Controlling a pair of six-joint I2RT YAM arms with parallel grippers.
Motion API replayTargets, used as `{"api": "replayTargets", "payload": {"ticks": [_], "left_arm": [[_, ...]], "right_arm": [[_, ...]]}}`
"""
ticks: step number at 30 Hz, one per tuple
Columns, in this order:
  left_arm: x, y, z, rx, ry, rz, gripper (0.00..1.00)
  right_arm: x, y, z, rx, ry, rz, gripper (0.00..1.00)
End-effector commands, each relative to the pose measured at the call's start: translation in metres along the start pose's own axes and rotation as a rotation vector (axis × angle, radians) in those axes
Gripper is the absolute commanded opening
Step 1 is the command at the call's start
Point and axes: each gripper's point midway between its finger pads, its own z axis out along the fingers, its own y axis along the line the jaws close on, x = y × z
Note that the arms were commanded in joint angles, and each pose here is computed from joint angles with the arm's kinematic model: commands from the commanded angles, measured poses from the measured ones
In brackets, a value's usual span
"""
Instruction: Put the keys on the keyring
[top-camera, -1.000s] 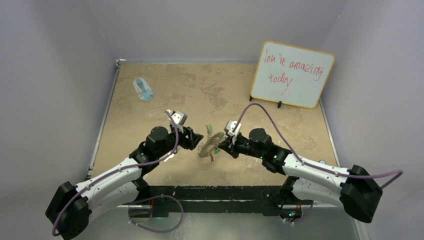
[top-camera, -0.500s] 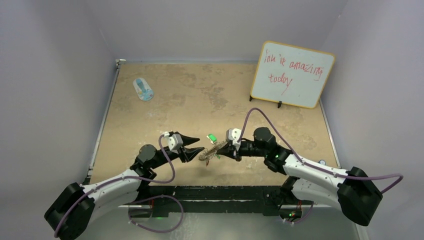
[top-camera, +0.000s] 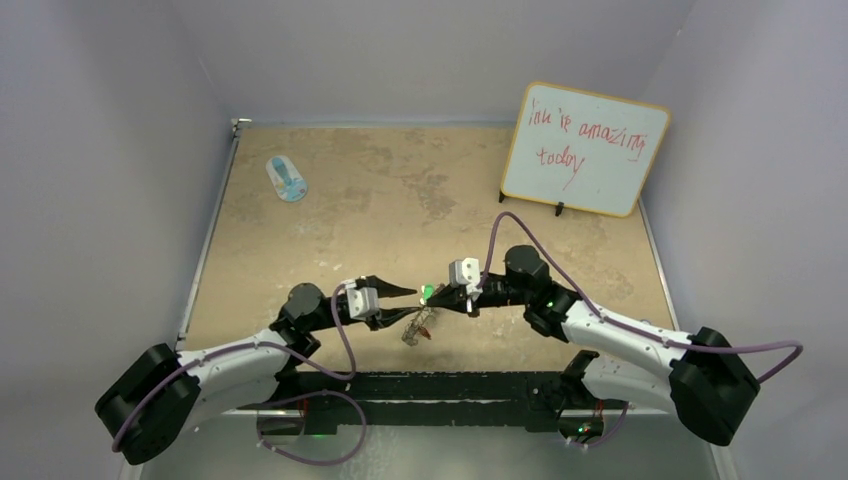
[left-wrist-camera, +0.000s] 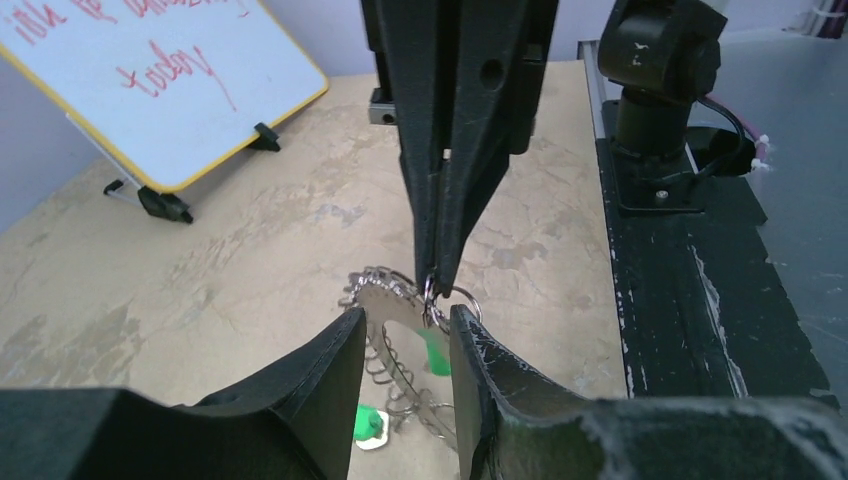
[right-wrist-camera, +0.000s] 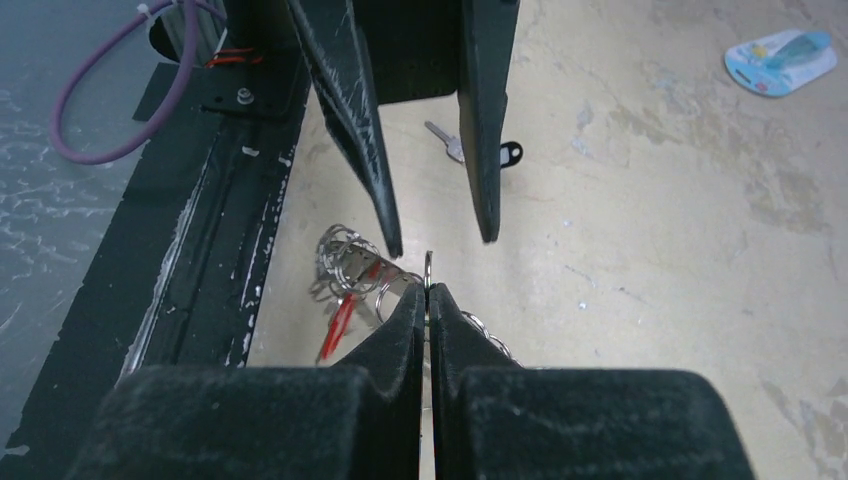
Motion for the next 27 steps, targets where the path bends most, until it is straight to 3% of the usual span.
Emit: {"api": "replayTargets", "payload": {"ticks": [1, 6, 17, 19, 23, 27], "left_arm": [[-0.015, -0.006, 0.014, 0.071, -0.024, 0.103, 0.34], [-0.012, -0.001, 0.017, 0.045, -0.012, 0.106, 0.28], [-0.013, 0.006, 0.019, 0.029, 0.024, 0.119, 0.01], [-0.016, 0.006, 0.019, 0.032, 0.030, 0.120, 0.02], [-0.020, 0.013, 0.018, -0.001, 0.044, 0.138, 0.19], [-0.017, 0.017, 0.013, -0.025, 0.076, 0.170, 0.26]], "right_arm": [[-0.036, -0.007, 0.003, -0.031, -0.081, -0.114, 0.00], [-0.037, -0.007, 0.004, -0.046, -0.075, -0.110, 0.00], [-0.038, -0.006, 0.003, -0.048, -0.070, -0.113, 0.00], [-0.037, -0.007, 0.003, -0.046, -0.064, -0.117, 0.00], [-0.040, -0.008, 0.002, -0.038, -0.063, -0.128, 0.00], [-0.042, -0.009, 0.001, -0.035, -0.067, -0.136, 0.00]]}}
